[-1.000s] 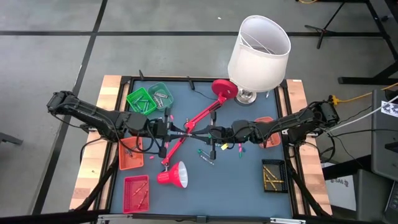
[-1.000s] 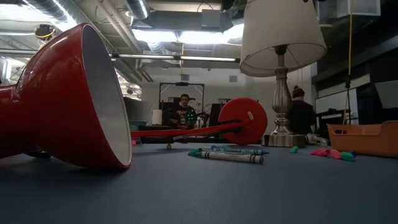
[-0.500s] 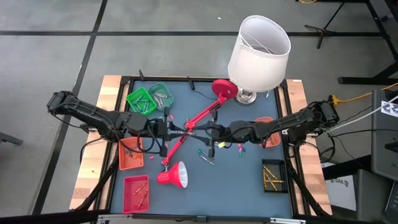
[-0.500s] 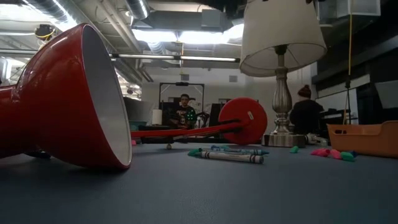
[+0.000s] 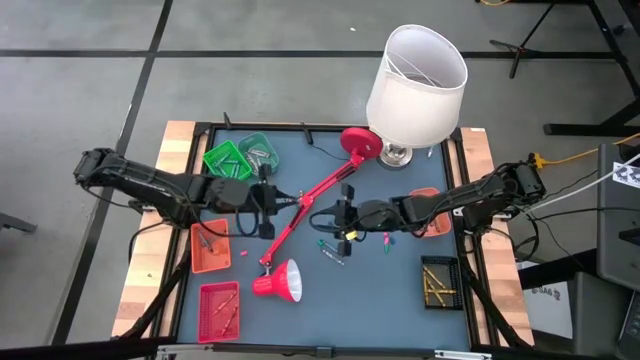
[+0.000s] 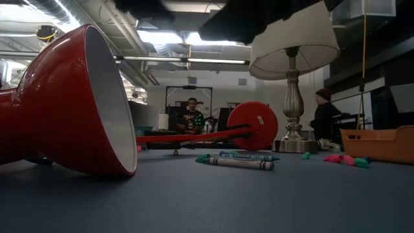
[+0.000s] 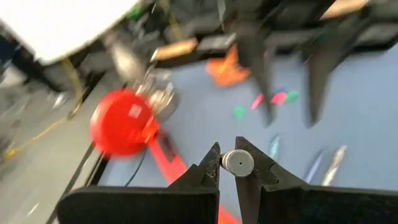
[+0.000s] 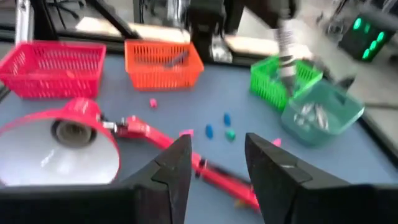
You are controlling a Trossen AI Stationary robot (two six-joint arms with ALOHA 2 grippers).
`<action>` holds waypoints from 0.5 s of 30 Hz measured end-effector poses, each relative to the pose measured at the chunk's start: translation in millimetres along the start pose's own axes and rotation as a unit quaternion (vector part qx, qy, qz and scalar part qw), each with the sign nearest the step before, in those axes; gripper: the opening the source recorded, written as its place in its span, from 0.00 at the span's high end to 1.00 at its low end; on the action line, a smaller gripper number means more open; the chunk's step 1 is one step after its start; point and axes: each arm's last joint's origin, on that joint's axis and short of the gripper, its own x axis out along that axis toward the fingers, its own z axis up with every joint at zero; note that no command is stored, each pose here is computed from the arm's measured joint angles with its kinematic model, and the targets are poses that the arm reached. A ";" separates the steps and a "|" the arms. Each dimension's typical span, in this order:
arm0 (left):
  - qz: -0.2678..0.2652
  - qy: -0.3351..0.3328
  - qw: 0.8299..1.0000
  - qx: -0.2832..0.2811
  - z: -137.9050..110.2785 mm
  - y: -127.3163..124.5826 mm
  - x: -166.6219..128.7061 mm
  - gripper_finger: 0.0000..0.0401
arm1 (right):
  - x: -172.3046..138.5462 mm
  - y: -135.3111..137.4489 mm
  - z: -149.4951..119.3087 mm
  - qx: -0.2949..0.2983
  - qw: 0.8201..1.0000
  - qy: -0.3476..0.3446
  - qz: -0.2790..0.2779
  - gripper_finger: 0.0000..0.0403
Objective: Sort crayons
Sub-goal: Put the bottom gray crayon into the blue bin
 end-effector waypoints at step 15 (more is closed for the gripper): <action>0.099 0.242 0.965 -0.021 -53.5 54.5 5.0 0.98 | -0.4 0.2 -8.8 0.032 0.998 0.044 0.000 0.63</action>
